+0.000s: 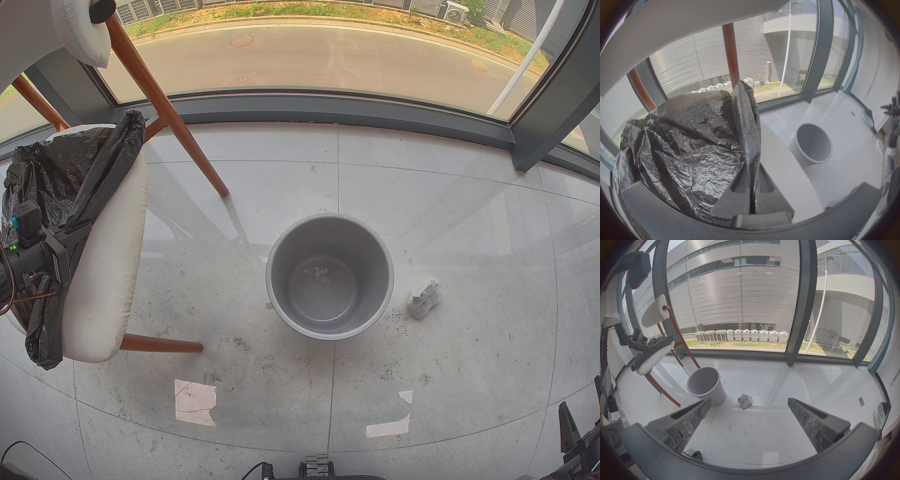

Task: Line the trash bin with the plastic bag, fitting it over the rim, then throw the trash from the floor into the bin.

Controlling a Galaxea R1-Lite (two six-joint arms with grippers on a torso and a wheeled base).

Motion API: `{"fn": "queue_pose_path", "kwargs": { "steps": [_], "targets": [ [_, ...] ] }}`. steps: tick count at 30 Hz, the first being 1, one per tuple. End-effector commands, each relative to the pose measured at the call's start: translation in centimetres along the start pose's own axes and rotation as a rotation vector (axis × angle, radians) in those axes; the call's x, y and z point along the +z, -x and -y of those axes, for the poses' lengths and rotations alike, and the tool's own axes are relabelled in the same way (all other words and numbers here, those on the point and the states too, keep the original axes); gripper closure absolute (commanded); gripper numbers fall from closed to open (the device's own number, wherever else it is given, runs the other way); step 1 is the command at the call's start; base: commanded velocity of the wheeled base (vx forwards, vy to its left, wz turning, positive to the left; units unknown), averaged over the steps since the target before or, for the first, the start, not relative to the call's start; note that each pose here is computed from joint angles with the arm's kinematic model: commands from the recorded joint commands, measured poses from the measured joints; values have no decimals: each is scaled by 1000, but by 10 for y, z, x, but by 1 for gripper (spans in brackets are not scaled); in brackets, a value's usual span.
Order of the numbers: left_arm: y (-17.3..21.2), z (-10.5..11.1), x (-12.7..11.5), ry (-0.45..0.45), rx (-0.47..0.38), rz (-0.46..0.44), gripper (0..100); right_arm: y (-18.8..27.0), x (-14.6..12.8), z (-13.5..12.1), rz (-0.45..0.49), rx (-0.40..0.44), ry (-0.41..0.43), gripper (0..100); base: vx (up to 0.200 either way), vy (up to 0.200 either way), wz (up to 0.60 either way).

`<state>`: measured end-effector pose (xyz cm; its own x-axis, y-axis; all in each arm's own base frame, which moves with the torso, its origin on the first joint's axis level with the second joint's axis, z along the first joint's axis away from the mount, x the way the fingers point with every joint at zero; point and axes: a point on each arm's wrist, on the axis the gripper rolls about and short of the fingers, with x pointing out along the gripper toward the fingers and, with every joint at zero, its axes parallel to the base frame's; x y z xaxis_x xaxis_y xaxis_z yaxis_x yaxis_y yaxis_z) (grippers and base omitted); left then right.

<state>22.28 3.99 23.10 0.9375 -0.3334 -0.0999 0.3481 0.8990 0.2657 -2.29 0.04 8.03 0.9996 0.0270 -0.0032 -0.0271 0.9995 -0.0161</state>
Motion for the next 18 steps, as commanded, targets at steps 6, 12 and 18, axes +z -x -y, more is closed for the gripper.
{"fn": "queue_pose_path", "kwargs": {
  "steps": [6, 12, 18],
  "targets": [
    [21, 10, 22, 406, -165, 96, 100, 0, -5, 0, -6, 1, 1, 0, 0, 0, 0],
    [36, 17, 35, 577, -272, 126, 100, 0, -5, 0, -6, 1, 1, 0, 0, 0, 0],
    [62, 39, 49, 606, -406, 160, 100, 0, -5, 0, -4, 1, 1, 0, 0, 0, 0]
  ]
}}
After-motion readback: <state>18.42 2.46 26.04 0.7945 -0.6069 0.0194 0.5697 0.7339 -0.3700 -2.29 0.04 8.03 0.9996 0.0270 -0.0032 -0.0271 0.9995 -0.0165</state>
